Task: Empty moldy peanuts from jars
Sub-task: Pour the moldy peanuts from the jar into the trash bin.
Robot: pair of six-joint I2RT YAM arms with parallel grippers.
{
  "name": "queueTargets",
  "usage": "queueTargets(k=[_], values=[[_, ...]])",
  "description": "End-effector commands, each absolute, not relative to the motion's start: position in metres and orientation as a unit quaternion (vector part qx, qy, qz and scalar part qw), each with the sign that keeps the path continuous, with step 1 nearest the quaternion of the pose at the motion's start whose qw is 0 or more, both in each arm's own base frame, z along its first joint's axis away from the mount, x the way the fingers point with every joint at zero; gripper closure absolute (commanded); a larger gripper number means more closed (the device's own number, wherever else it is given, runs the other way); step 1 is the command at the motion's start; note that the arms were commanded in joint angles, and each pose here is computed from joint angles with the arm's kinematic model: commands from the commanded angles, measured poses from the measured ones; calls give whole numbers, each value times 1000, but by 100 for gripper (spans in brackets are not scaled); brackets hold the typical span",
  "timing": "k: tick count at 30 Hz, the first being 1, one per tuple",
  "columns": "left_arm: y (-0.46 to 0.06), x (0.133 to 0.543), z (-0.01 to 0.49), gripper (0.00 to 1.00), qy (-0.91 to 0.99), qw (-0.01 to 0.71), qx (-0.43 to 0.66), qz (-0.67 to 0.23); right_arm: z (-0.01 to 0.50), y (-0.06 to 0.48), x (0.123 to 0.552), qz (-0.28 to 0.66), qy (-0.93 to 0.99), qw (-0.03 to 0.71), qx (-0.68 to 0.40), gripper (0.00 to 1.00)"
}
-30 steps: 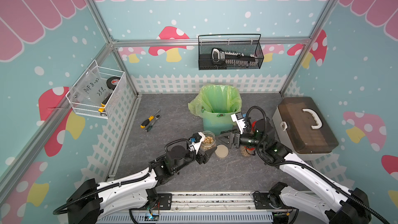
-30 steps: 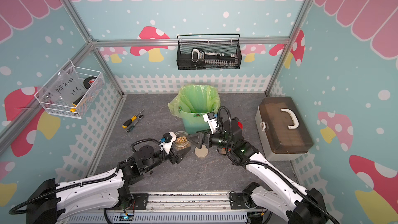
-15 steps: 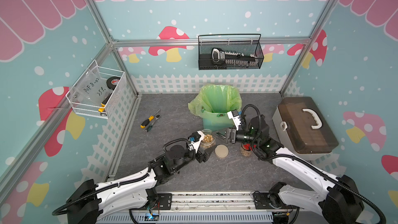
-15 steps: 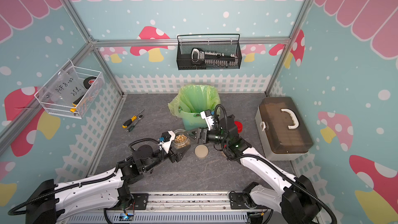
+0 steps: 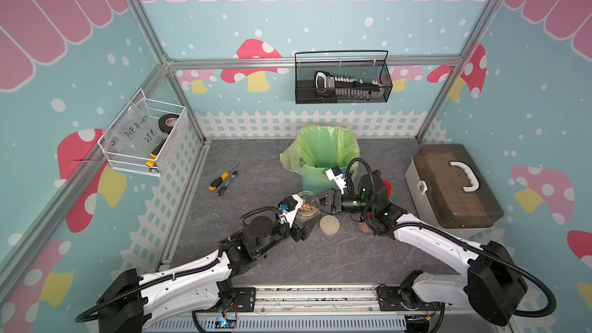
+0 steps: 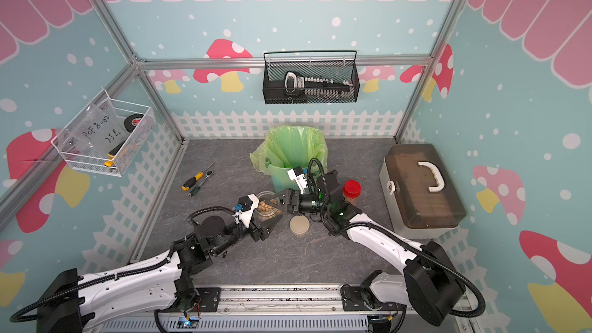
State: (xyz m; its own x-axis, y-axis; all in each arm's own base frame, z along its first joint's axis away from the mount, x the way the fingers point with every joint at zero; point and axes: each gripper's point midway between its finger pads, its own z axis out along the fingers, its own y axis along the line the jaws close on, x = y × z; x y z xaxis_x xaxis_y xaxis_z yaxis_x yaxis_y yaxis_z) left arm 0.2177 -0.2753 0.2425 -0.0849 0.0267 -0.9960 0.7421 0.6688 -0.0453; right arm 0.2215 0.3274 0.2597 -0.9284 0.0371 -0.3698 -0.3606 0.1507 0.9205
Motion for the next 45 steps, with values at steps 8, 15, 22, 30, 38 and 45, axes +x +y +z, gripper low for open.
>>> queueTargets(k=[8,15,22,30,38,45], values=[[-270,215,274,72,643,651,270,-299,298,335,224,672,714,166,-104,22],[-270,216,273,72,645,651,270,-296,300,342,215,681,709,141,-115,22],[-272,218,272,71,648,649,273,-292,296,344,207,678,712,127,-127,21],[-275,219,270,66,650,646,277,-289,296,343,207,672,717,133,-127,38],[-276,220,268,39,652,644,277,-289,287,344,211,667,722,131,-126,44],[-276,220,268,24,652,644,278,-287,285,335,220,671,718,144,-112,47]])
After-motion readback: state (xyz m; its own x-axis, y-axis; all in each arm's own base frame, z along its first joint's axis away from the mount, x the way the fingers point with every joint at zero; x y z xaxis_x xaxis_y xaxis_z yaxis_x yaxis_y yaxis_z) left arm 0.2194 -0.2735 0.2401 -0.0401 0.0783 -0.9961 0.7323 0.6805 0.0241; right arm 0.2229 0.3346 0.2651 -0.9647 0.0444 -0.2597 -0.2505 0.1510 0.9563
